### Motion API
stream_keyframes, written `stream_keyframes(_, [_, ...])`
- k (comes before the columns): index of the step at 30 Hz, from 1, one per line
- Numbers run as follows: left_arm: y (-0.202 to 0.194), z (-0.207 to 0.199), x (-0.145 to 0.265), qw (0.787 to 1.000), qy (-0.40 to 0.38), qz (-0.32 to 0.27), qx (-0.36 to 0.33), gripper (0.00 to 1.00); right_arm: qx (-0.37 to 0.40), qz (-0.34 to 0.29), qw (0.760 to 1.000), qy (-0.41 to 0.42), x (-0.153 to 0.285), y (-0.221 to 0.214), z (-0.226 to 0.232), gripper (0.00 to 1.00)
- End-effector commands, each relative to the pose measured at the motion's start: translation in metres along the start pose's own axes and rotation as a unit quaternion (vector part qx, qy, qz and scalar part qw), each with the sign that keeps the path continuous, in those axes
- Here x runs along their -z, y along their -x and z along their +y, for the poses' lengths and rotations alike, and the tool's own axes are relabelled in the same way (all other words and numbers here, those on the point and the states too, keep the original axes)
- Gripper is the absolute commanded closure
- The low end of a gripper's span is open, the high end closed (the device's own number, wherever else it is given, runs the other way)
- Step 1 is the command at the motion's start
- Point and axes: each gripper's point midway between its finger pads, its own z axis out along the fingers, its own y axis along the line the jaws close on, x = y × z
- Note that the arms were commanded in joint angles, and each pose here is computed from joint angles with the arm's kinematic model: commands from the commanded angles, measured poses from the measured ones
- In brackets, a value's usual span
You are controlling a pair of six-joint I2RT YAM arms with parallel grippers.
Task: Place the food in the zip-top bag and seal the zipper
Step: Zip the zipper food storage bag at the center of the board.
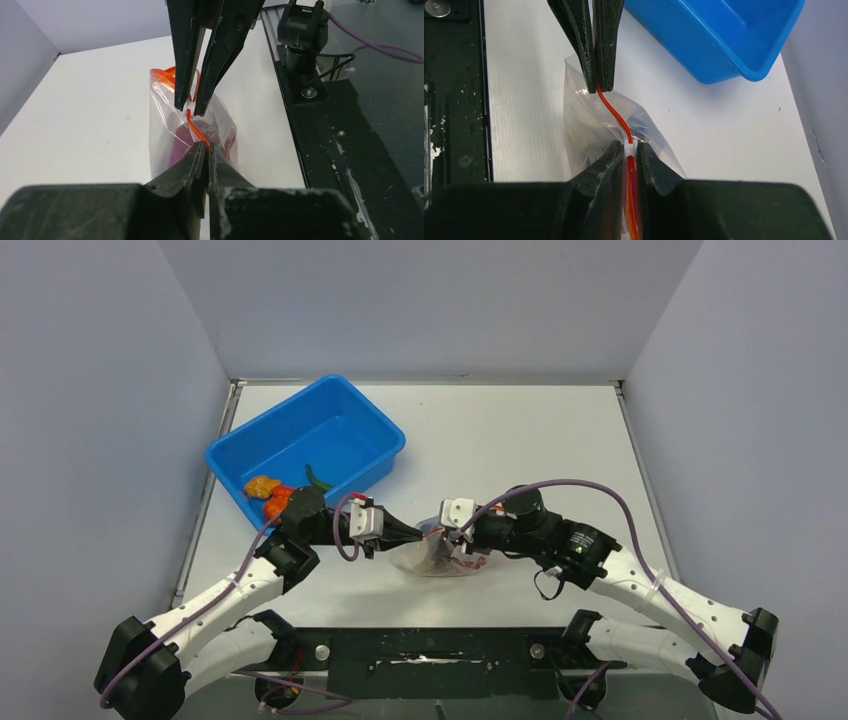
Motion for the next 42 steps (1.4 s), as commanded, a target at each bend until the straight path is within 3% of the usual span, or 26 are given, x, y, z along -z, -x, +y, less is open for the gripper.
stream_keyframes(1, [0.037, 0.009, -0.002, 0.998, 0.003, -0.039, -0.046, 1.00, 0.008, -0.045, 0.999, -0.016, 0.006, 0.033, -0.014, 1.00])
stream_keyframes(10, [0.053, 0.022, 0.015, 0.994, 0.072, -0.026, -0.082, 1.00, -0.008, 0.036, 0.999, -0.031, 0.023, 0.005, -0.030, 1.00])
stream_keyframes(23, [0.075, 0.040, 0.050, 0.983, 0.153, -0.023, -0.099, 1.00, -0.023, 0.151, 0.982, -0.112, 0.085, -0.036, -0.055, 1.00])
stream_keyframes(42, [0.088, 0.051, 0.074, 0.976, 0.185, -0.007, -0.113, 1.00, -0.037, 0.208, 0.959, -0.191, 0.149, -0.050, -0.056, 1.00])
